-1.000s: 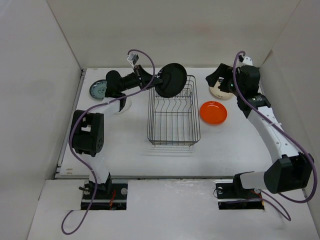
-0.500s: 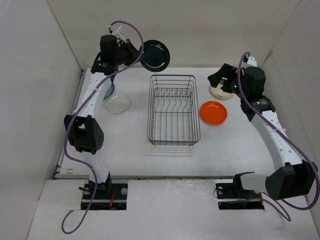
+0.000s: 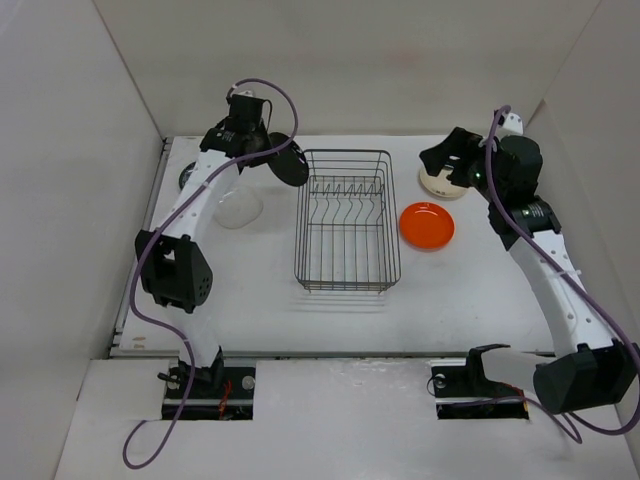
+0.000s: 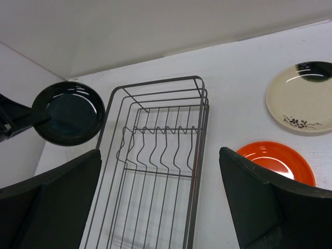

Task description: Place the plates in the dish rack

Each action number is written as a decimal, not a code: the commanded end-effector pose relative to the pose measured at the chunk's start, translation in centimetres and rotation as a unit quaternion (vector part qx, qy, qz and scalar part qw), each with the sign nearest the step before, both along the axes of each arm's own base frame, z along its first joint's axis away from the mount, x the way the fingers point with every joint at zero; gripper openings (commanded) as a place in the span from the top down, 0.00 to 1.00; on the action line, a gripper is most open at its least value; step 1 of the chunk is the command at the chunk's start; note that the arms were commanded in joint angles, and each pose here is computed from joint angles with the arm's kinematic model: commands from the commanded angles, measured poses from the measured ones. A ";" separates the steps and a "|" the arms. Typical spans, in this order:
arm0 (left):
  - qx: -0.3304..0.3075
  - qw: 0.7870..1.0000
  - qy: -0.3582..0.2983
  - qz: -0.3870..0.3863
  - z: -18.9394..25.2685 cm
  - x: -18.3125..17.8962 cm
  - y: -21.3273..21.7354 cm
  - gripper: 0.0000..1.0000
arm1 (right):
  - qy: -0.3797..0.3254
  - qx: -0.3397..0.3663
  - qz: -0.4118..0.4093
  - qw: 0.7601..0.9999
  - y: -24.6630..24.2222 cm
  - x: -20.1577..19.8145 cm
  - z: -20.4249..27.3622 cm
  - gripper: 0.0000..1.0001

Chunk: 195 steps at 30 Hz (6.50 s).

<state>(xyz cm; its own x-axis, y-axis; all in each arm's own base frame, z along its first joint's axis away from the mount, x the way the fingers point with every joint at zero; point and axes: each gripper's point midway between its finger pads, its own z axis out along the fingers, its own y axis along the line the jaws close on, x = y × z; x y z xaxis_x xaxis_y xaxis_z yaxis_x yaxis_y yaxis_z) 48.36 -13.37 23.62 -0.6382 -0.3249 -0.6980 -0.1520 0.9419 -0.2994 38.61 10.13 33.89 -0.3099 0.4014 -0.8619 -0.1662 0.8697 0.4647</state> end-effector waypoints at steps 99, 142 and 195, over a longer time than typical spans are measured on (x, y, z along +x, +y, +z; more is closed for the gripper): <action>-0.245 0.799 -0.358 -0.417 20.6 -15.3 -7.3 1.00 | -0.226 0.009 0.404 0.886 14.9 -9.2 13.4 0.02; -0.079 0.963 -0.056 0.252 1.4 -6.2 16.1 0.00 | 0.112 -0.096 -0.113 0.982 13.9 2.8 -5.0 1.00; -0.099 0.968 -0.019 0.230 -1.8 -5.7 15.7 0.00 | 0.184 -0.115 -0.031 0.976 22.2 5.7 -13.4 0.27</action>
